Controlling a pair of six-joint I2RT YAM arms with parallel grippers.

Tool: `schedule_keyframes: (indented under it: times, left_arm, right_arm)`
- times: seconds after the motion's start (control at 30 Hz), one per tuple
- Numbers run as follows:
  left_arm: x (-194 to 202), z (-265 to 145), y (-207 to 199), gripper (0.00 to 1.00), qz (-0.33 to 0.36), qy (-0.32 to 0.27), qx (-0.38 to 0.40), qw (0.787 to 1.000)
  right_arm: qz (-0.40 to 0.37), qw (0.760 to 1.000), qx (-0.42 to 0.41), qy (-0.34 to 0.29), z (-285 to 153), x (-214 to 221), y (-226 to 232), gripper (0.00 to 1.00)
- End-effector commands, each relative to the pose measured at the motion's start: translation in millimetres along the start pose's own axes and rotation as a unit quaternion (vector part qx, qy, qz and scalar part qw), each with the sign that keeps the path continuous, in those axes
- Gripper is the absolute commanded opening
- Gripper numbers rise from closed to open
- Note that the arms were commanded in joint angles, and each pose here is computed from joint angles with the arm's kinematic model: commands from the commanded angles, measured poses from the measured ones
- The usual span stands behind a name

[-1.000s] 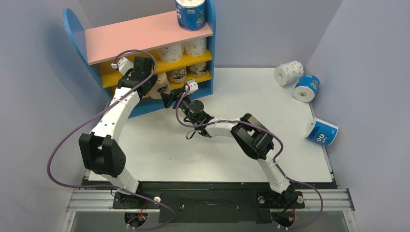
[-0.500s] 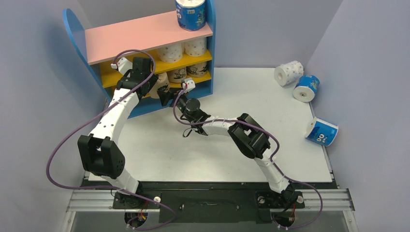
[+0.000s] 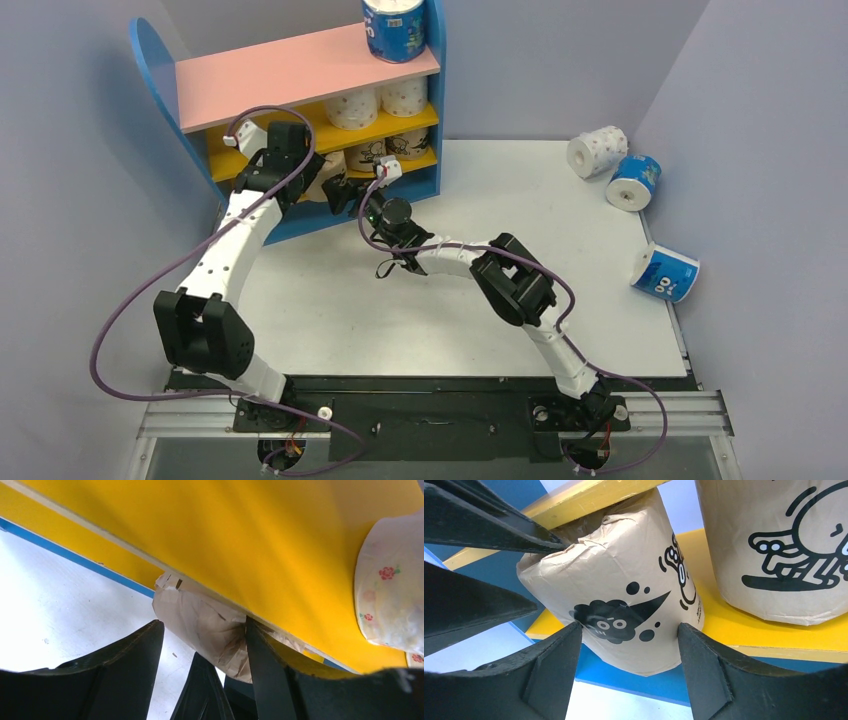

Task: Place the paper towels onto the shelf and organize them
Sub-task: Place the paper towel on the shelf.

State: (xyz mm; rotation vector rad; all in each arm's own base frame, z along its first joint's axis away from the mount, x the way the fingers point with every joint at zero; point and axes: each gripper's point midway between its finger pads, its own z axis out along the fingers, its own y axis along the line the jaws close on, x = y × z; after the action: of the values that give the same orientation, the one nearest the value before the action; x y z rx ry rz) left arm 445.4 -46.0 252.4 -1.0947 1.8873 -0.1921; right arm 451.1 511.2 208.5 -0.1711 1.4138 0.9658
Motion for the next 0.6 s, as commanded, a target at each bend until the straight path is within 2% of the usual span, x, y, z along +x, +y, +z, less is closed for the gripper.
schedule_keyframes:
  times: [0.0,0.3,0.57]
  left_arm:
    - [-52,-41,-28,0.59,-0.051,-0.068,0.076,0.993]
    - [-53,-70,-22,0.7,-0.053,-0.07,0.102,0.991]
    - [-35,-105,-9,0.7,-0.035,-0.07,0.124,0.989]
  right_arm:
    - [0.014,0.999,-0.008,-0.031,11,-23,2,0.65]
    - [0.023,0.999,-0.007,-0.029,14,-24,4,0.64]
    - [0.029,0.999,-0.003,-0.029,16,-24,4,0.63]
